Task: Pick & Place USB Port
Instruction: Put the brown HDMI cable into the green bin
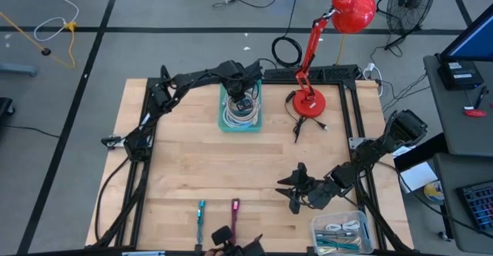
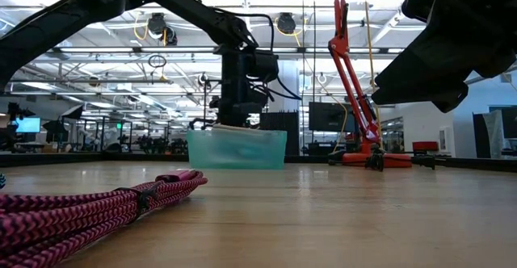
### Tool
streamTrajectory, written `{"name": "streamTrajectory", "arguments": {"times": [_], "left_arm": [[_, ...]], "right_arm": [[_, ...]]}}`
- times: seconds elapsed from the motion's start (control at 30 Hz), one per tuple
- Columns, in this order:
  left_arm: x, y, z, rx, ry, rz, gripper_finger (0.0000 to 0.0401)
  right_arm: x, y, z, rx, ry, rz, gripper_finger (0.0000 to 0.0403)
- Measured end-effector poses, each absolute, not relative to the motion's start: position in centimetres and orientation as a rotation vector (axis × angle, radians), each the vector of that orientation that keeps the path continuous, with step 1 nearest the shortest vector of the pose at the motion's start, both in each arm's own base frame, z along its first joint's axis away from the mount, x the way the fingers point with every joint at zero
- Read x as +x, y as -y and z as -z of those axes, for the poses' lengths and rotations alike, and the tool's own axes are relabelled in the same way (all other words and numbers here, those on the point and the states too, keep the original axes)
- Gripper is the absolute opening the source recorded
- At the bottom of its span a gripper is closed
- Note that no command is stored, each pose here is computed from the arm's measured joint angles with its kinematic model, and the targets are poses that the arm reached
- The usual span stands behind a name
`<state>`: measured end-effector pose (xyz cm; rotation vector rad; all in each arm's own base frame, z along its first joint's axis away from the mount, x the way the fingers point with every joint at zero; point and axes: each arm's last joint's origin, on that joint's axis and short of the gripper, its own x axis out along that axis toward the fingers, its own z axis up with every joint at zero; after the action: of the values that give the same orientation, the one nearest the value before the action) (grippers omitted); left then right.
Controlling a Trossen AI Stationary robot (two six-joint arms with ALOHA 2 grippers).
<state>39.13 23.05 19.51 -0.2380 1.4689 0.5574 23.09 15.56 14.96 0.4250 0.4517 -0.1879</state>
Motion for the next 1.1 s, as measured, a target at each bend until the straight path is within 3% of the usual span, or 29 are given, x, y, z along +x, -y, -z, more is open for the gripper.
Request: {"name": "streamTrajectory", "arguments": {"times": [0.53,0.93,1.1], "left_arm": [[39.3,-21.8,-20.7,-0.126,-1.49,-0.619,0.0073],[39.4,-21.2,-21.1,-0.074,-1.504,-0.648,0.0207],[39.6,-20.7,-21.2,-0.001,-1.518,-0.672,0.0233]], "right_arm": [[23.1,-15.6,-14.9,0.423,-0.453,0.189,0.0132],[23.0,-15.5,-14.8,0.423,-0.464,0.19,0.0132],[23.0,-15.5,-14.8,0.423,-0.464,0.19,0.0132]]}}
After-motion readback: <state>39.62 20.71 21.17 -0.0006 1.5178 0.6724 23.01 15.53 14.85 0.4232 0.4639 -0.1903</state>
